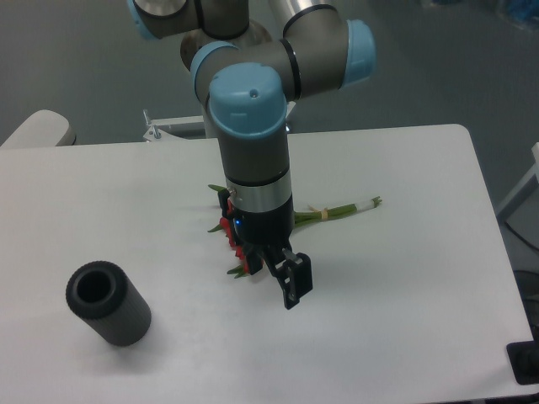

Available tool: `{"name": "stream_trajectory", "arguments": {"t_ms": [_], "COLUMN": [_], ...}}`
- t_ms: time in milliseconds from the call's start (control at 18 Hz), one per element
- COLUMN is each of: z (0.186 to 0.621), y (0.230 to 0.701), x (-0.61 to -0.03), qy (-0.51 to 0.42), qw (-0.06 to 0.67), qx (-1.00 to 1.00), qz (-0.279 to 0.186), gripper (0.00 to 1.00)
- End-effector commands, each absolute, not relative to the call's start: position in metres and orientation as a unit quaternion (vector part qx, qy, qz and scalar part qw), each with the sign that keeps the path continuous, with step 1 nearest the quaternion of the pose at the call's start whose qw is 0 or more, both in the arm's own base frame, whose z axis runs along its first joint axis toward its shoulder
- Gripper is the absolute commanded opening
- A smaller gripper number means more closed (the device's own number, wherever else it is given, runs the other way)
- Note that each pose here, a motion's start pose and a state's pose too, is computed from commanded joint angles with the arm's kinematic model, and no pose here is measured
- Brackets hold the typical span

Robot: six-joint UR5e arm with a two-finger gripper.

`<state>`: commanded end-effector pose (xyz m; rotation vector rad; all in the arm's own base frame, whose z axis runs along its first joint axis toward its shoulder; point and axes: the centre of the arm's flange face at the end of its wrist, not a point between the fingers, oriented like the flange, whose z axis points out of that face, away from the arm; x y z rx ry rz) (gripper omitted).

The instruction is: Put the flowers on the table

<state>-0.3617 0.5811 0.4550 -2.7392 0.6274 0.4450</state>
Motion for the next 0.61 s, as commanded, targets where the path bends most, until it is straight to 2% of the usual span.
{"name": "stream_trajectory", "arguments": {"t_ms": [611], "z": [0.4665], "y": [0.5829], "x": [-0.3685], "qy": [0.216], "qw": [0.161], "qx": [-0.952], "qz": [0.145], "gripper": [0.91]}}
